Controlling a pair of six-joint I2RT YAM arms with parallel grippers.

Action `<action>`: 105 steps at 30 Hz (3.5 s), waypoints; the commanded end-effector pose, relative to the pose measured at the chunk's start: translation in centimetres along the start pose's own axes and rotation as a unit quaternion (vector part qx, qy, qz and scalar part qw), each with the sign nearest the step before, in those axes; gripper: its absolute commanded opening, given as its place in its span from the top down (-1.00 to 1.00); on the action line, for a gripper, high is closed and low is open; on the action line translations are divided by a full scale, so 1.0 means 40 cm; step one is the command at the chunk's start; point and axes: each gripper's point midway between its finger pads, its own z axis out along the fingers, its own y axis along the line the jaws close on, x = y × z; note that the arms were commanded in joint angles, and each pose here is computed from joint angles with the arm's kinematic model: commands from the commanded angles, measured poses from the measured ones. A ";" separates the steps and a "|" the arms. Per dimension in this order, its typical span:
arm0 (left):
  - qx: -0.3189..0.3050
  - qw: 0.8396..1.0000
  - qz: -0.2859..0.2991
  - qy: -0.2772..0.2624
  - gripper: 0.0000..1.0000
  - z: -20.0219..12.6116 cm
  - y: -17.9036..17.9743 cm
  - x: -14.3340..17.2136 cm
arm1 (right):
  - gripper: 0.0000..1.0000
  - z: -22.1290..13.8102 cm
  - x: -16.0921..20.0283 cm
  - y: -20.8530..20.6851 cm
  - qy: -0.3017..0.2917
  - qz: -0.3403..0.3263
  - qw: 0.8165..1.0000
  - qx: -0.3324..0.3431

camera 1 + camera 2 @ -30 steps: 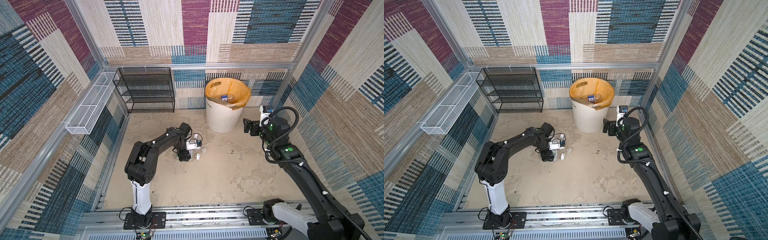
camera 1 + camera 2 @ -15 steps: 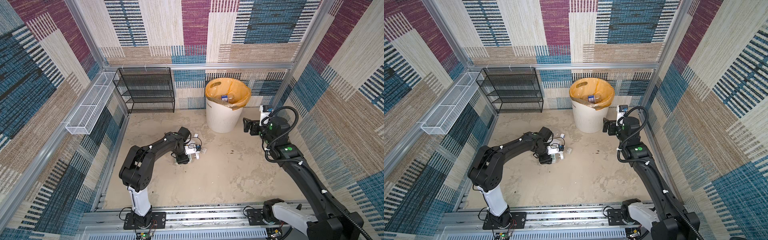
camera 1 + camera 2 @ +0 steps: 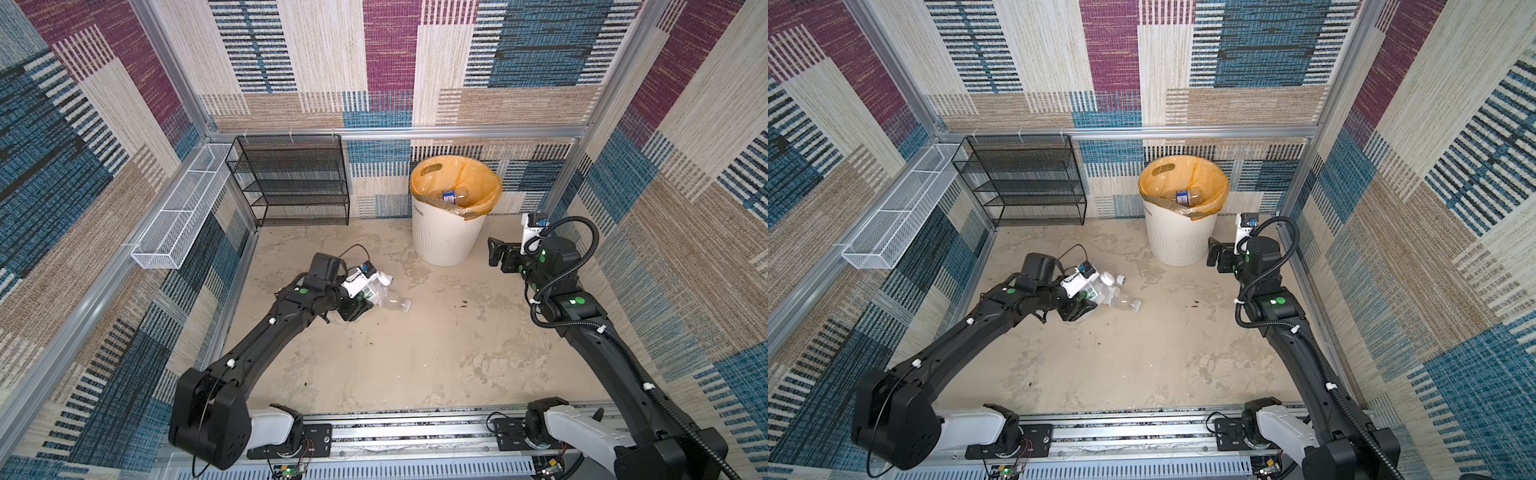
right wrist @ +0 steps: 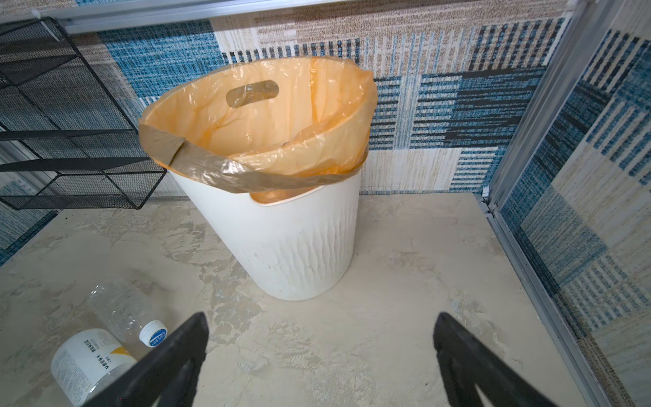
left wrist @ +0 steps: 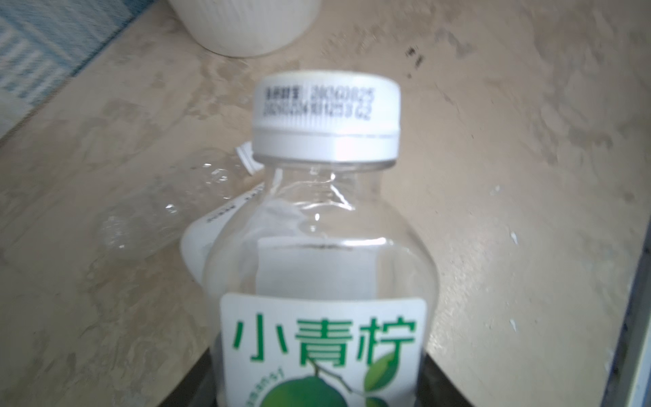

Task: Throw the plastic bottles in the bin
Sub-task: Pick up the plastic bottle from the center of the table, then throw the plastic bottle into the trash bin, then pick up the plastic bottle from the center of the table.

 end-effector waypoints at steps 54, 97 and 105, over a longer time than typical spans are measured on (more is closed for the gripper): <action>-0.163 0.941 -0.271 -0.123 -0.97 -0.247 0.300 -0.141 | -0.94 0.046 0.259 0.388 0.159 -0.166 0.947 -0.224; -0.224 0.909 -0.280 -0.211 -0.71 -0.307 0.296 -0.045 | -0.66 0.233 0.688 0.756 0.309 -0.352 0.800 -0.375; -0.222 0.908 -0.284 -0.212 -0.68 -0.310 0.300 -0.045 | -0.55 0.209 0.695 0.789 0.305 -0.357 0.794 -0.386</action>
